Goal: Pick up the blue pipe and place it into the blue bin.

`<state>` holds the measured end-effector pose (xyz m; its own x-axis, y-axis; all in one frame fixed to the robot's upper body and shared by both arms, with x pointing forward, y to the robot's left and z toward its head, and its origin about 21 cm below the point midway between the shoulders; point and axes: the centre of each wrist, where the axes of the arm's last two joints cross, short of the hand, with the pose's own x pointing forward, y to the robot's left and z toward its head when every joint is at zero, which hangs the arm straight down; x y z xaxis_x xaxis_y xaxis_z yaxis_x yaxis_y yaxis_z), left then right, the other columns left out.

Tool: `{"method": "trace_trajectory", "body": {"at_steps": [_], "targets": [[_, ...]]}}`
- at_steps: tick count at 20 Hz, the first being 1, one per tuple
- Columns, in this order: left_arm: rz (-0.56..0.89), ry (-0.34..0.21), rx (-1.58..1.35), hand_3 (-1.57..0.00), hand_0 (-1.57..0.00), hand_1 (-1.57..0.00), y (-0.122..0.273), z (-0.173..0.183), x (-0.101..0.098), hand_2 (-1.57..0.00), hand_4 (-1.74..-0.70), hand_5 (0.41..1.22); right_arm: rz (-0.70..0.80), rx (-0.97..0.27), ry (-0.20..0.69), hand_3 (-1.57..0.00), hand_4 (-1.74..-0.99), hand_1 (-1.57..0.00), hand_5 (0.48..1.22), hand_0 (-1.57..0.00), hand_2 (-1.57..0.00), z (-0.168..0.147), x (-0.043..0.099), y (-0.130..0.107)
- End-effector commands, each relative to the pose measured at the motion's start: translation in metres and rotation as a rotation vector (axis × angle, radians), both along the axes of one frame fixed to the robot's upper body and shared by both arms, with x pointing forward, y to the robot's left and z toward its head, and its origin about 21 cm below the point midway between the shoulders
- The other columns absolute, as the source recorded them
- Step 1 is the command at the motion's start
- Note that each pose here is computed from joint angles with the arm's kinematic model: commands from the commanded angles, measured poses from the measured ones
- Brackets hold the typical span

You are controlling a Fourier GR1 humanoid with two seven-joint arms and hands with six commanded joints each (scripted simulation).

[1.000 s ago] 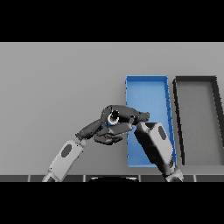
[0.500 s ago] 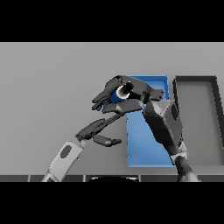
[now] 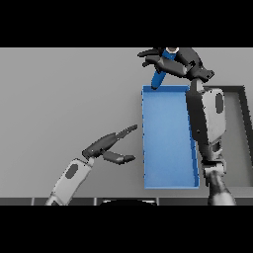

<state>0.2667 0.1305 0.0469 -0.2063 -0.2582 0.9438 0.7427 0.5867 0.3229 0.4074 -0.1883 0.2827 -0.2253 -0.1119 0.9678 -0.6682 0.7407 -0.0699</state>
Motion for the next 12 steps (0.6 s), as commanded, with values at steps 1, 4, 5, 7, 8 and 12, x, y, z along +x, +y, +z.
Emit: {"method": "trace_trajectory", "body": {"at_steps": [1,4,5,7,8,12], "targets": [[-0.002,-0.001,-0.004,0.00,0.00,0.00,-0.001,0.001,0.001,0.00,-0.83,0.465,-0.039,0.002,0.040,-1.57,-1.499,-1.57,1.221,-1.57,-1.57,-0.006,0.005,-0.005],[0.007,-0.010,0.003,0.00,0.00,0.00,0.002,0.002,0.001,0.00,-0.82,0.462,-0.137,-0.027,0.150,-1.57,-1.499,-1.57,1.221,-1.57,-1.57,-0.045,0.013,-0.028],[0.000,-0.011,-0.019,0.00,0.00,0.00,0.003,0.004,-0.001,0.00,-0.83,0.462,-0.161,-0.047,0.187,-1.57,-1.499,-1.57,1.221,-1.57,-1.57,-0.056,0.013,-0.038],[-0.002,-0.011,-0.004,0.00,0.00,0.00,0.001,0.005,0.000,0.00,-0.83,0.464,-0.227,-0.079,0.281,-1.57,-1.499,-1.57,1.221,-1.57,-1.57,-0.081,0.012,-0.045],[0.003,-0.002,0.003,0.00,0.00,0.00,0.003,0.001,0.001,0.00,-0.83,0.466,-0.260,-0.093,0.324,-1.57,-1.499,-1.57,1.221,-1.57,-1.57,-0.095,0.010,-0.050],[-0.005,-0.004,-0.005,0.00,0.00,0.00,0.006,0.003,-0.003,0.00,-0.83,0.470,-0.366,-0.171,0.502,-1.57,-1.499,-1.57,1.221,-1.57,-1.57,-0.131,-0.004,-0.060]]}}
